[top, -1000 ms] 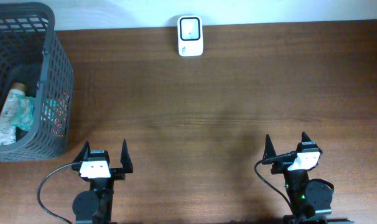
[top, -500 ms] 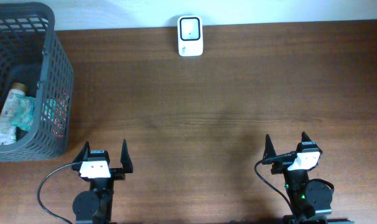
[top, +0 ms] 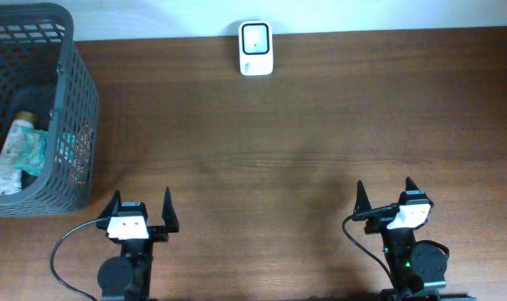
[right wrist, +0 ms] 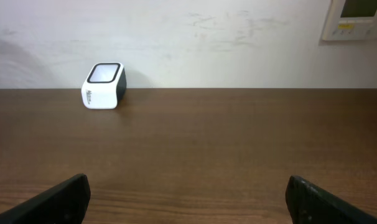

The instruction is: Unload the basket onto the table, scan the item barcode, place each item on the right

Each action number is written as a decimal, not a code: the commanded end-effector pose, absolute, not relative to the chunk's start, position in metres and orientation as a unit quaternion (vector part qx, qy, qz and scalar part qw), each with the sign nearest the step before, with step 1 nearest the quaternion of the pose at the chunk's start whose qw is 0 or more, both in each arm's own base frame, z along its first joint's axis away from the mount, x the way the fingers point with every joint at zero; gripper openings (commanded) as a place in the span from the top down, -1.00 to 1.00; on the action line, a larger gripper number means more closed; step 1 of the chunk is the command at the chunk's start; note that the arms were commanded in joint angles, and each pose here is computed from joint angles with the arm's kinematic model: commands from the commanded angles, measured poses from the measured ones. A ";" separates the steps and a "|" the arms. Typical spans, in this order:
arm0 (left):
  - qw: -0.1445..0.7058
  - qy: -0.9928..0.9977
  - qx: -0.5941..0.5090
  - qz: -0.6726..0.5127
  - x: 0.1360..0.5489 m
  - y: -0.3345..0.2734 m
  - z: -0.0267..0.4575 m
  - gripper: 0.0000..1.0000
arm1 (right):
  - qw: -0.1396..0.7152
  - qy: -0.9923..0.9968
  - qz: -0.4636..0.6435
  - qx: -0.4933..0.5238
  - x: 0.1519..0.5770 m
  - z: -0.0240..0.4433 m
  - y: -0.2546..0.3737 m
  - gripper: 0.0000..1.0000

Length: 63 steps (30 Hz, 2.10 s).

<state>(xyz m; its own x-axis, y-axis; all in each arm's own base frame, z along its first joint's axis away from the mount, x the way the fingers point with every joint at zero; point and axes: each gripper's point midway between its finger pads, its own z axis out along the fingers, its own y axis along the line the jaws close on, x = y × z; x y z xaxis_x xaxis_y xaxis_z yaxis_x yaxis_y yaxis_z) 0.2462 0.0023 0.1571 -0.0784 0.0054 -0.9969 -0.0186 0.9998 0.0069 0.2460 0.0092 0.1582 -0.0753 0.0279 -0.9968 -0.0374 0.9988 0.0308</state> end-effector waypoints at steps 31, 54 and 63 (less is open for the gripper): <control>0.897 0.423 0.121 -0.049 0.175 -0.045 0.372 -0.98 | 0.678 0.734 0.021 0.008 0.246 0.156 0.006 -0.97; 0.676 0.708 0.181 -0.100 0.270 -0.067 0.446 -0.98 | 0.678 0.734 0.021 0.008 0.246 0.155 0.006 -0.97; 0.517 0.832 0.142 -0.143 0.332 -0.067 0.410 -0.98 | 0.678 0.734 0.021 0.008 0.246 0.156 0.006 -0.97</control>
